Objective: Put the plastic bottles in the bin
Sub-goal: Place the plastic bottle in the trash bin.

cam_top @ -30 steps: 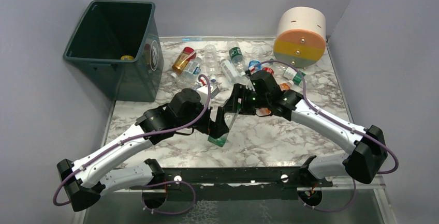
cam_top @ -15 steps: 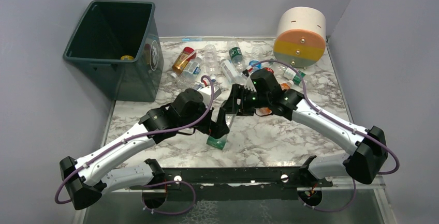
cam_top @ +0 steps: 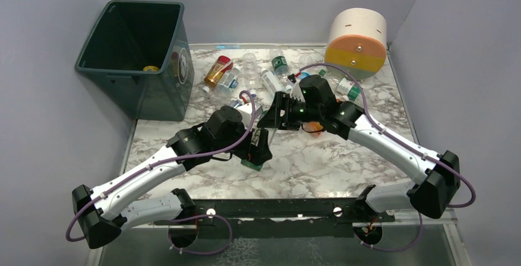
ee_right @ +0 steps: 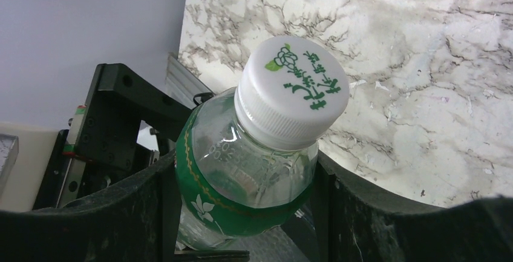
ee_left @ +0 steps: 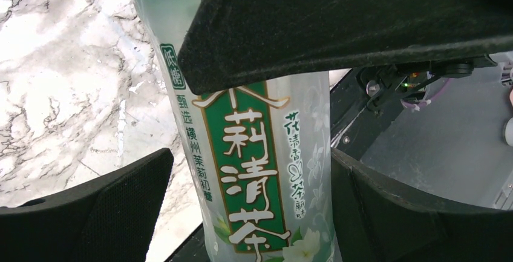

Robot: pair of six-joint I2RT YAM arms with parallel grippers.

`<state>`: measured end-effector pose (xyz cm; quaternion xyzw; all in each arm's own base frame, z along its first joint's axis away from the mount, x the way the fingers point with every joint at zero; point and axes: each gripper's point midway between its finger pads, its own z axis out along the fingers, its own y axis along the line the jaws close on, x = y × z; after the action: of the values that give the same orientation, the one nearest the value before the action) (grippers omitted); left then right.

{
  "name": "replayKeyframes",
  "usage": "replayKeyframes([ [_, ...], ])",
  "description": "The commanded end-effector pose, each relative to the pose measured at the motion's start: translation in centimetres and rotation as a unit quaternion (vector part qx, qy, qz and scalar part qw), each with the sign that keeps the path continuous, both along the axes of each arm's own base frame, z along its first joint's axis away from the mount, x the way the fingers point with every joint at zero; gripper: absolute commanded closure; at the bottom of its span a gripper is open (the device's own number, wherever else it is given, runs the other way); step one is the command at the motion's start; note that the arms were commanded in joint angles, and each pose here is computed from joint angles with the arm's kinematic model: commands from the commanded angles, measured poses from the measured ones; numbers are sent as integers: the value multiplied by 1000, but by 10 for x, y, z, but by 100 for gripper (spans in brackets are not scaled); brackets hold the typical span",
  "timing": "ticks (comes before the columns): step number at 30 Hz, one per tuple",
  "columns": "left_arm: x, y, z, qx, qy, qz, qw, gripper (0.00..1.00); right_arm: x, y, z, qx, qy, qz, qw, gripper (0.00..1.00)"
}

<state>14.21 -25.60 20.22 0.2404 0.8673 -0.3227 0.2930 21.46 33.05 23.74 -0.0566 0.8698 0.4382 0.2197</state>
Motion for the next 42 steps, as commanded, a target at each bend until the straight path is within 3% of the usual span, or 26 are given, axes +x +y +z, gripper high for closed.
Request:
replayKeyframes([
  [1,3,-2,-1,-2,-9,1,1000,1,5,8,20,26,-14,8,1000,42],
  [31,4,-5,-2,0,-4,-1,1000,38,5,9,27,37,-16,4,999,42],
  [42,7,-6,-1,2,-5,7,1000,44,1,5,26,35,-13,0,999,28],
])
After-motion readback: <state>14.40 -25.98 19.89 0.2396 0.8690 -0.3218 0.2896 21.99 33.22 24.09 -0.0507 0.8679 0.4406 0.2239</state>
